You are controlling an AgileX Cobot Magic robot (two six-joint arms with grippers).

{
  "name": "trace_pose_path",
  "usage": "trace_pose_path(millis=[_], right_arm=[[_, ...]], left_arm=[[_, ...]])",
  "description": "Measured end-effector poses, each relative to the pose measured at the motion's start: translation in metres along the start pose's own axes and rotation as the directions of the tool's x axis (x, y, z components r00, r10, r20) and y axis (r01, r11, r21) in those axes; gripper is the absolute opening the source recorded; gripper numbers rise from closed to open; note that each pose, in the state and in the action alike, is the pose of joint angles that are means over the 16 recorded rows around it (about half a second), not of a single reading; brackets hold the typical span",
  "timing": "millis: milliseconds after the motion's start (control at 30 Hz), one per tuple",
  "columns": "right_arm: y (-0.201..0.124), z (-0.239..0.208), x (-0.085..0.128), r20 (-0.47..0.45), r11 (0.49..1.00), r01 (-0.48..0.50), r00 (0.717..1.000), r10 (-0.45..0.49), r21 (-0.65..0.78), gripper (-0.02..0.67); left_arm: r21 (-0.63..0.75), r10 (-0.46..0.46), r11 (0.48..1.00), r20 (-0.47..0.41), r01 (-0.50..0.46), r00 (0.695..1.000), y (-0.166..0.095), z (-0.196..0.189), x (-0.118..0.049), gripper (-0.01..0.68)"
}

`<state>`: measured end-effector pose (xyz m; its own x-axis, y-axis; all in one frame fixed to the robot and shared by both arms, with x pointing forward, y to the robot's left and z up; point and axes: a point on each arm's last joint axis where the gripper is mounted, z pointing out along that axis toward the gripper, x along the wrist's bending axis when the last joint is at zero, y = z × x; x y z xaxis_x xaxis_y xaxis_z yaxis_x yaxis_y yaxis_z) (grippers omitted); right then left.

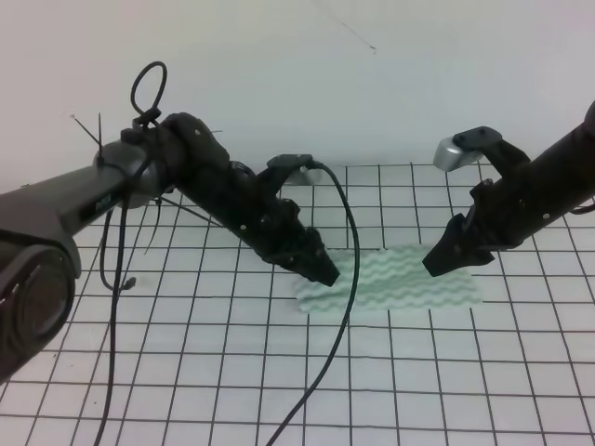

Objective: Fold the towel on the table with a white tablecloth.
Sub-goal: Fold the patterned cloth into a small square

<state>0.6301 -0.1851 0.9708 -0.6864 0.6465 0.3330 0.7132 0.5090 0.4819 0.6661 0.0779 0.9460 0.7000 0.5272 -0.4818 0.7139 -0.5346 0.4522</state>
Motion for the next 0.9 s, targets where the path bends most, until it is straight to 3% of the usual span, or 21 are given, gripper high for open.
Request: trace_pose_path(millis=[533, 900], right_arm=[[0.000, 0.000, 0.000, -0.005, 1.000, 0.003, 1.000, -0.002, 0.003, 0.336], [0.000, 0.000, 0.001, -0.007, 1.000, 0.003, 1.000, -0.003, 0.004, 0.336]], left_arm=[[-0.075, 0.077, 0.993, -0.114, -0.086, 0.991, 0.019, -0.006, -0.001, 0.249], [-0.062, 0.040, 0.997, -0.065, -0.044, 0.997, 0.014, 0.011, 0.004, 0.249]])
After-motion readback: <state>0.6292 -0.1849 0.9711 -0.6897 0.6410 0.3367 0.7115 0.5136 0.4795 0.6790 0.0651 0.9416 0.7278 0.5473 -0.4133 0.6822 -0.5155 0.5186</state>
